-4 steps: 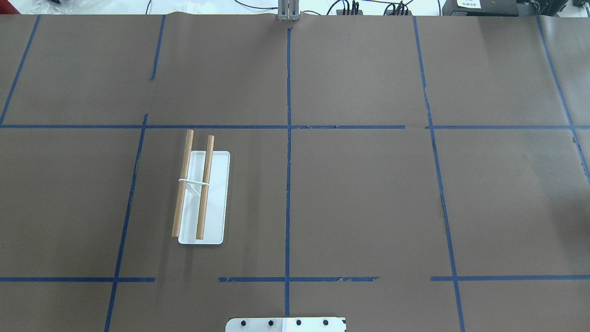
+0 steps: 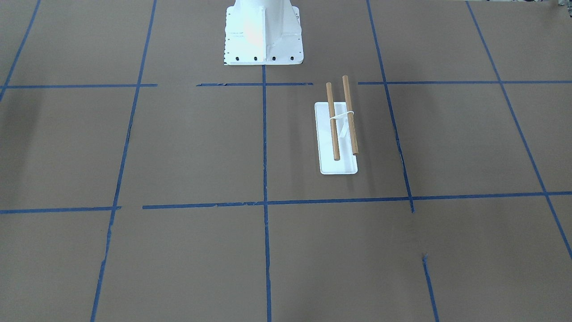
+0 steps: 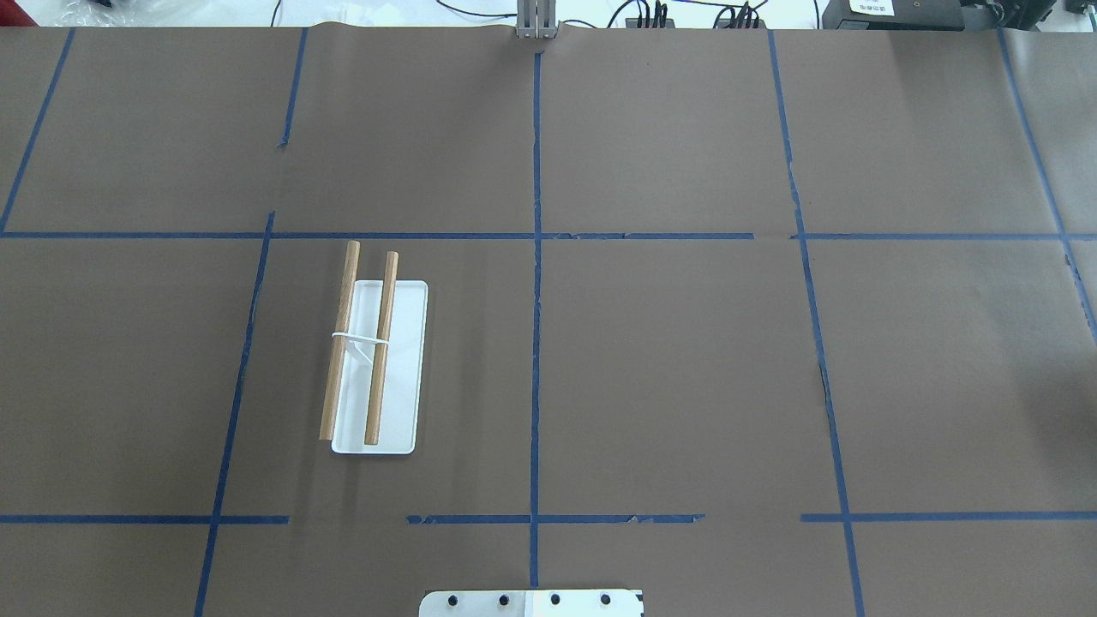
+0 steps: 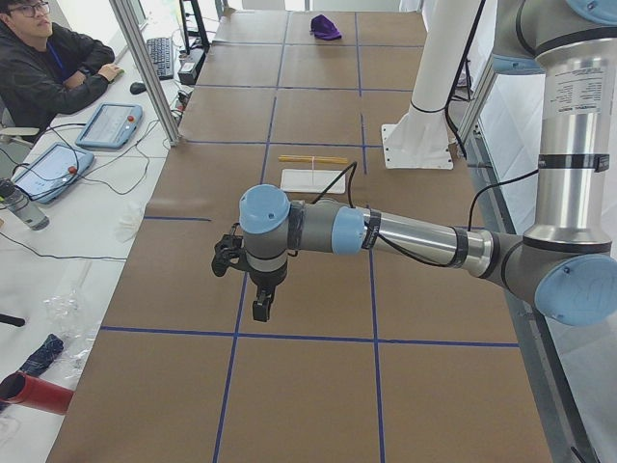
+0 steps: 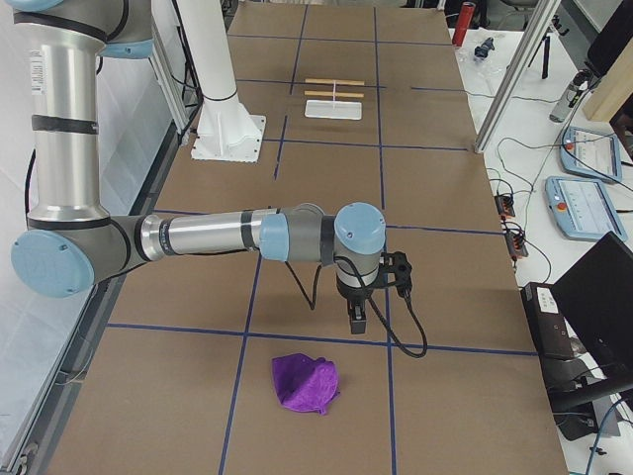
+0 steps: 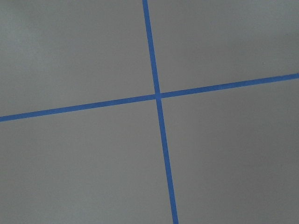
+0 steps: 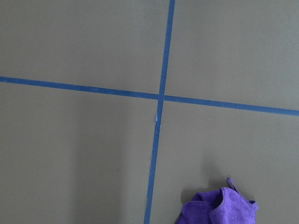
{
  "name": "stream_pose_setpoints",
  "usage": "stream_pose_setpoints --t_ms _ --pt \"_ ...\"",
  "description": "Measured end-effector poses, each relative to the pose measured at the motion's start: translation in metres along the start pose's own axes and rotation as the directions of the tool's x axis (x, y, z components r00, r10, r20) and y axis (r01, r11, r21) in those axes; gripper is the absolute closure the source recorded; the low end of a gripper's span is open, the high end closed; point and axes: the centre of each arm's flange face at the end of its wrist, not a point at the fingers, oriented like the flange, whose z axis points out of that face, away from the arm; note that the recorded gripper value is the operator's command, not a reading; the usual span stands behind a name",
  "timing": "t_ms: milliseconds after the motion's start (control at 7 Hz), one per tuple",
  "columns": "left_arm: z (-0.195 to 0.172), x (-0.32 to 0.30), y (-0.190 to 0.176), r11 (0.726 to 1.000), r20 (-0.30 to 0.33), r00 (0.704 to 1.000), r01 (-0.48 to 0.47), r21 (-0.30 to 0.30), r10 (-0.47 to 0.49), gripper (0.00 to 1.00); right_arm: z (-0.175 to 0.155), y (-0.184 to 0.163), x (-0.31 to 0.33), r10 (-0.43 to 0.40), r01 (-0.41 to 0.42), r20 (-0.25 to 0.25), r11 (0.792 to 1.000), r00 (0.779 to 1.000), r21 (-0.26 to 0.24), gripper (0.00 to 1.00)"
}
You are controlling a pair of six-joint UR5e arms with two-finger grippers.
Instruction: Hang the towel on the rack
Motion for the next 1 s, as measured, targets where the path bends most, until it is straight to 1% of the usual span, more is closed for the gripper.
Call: stream_pose_setpoints --t_ms 143,286,429,571,714,857,1000 --pt "-0.011 0.010 -0.012 0.999 0.000 1.000 -0.030 0.034 0.030 0.00 -0.005 -0.004 -0.013 -0.029 0.029 -0.003 1.000 1.000 0.010 0.00" --pt "-0.023 0.020 -0.029 0.993 0.008 0.997 -0.077 0.088 0.076 0.00 -0.004 -0.008 -0.025 -0.058 0.058 -0.003 0.998 0.998 0.008 0.02" --pt "-0.032 0.027 -0.042 0.983 0.019 0.993 -0.118 0.137 0.117 0.00 -0.002 -0.007 -0.030 -0.082 0.082 -0.003 0.997 0.997 0.002 0.00" --pt "-0.032 0.027 -0.049 0.976 0.023 0.990 -0.139 0.170 0.137 0.00 0.006 0.002 -0.026 -0.127 0.127 -0.009 0.992 0.992 -0.010 0.00" --pt "-0.029 0.025 -0.051 0.968 0.025 0.988 -0.154 0.196 0.152 0.00 0.019 0.019 -0.015 -0.185 0.184 -0.031 0.983 0.982 -0.028 0.00" --pt "-0.028 0.023 -0.052 0.961 0.029 0.986 -0.169 0.217 0.167 0.00 0.037 0.039 0.001 -0.235 0.233 -0.067 0.971 0.970 -0.049 0.05" --pt "-0.027 0.023 -0.052 0.958 0.031 0.984 -0.177 0.227 0.175 0.00 0.061 0.056 0.020 -0.276 0.270 -0.087 0.960 0.957 -0.070 0.10"
